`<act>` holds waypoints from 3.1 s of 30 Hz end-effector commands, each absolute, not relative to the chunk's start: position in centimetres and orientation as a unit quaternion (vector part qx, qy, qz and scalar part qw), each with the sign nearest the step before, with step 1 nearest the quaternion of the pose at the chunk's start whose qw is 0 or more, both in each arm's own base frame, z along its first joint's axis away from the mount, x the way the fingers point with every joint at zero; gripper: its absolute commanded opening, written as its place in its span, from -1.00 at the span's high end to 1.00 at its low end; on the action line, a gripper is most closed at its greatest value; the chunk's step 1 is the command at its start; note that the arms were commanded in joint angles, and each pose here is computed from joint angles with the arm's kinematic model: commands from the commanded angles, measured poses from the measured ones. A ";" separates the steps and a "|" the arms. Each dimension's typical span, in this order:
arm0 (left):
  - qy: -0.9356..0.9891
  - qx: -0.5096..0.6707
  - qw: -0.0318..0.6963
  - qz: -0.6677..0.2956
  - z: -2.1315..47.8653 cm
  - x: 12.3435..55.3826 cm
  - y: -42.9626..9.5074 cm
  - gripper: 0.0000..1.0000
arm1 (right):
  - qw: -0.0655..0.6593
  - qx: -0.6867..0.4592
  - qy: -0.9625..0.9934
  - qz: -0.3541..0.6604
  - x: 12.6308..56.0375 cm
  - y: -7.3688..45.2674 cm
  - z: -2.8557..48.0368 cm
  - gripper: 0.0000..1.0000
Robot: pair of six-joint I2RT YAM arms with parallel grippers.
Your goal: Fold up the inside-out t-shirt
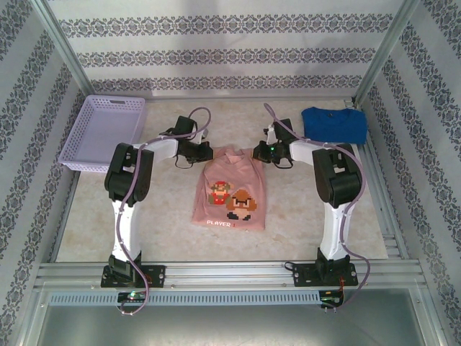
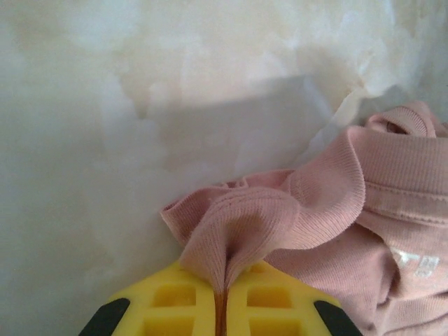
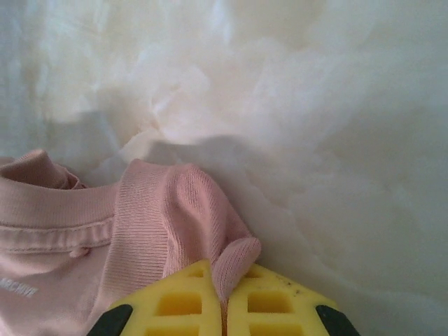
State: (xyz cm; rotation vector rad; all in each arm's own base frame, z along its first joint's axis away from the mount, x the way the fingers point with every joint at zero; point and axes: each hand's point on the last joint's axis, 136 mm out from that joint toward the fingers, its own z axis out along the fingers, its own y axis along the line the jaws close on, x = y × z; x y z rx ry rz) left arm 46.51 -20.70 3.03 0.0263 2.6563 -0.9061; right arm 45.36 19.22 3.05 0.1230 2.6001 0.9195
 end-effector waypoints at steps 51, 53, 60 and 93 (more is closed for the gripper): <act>0.871 0.009 0.295 -0.393 17.1 33.1 -20.7 1.00 | 0.337 -0.076 0.864 0.368 31.6 20.3 15.7 1.00; 0.876 0.002 0.297 -0.380 16.4 33.2 -20.3 1.00 | 0.337 -0.074 0.869 0.355 31.8 20.0 15.2 1.00; 0.903 0.018 0.280 -0.326 14.5 36.3 -20.3 1.00 | 0.310 -0.048 0.899 0.305 34.9 18.3 12.3 1.00; 0.942 -0.002 0.253 -0.219 9.1 45.7 -17.2 -0.21 | 0.191 0.006 0.963 0.190 36.3 12.0 8.4 -0.18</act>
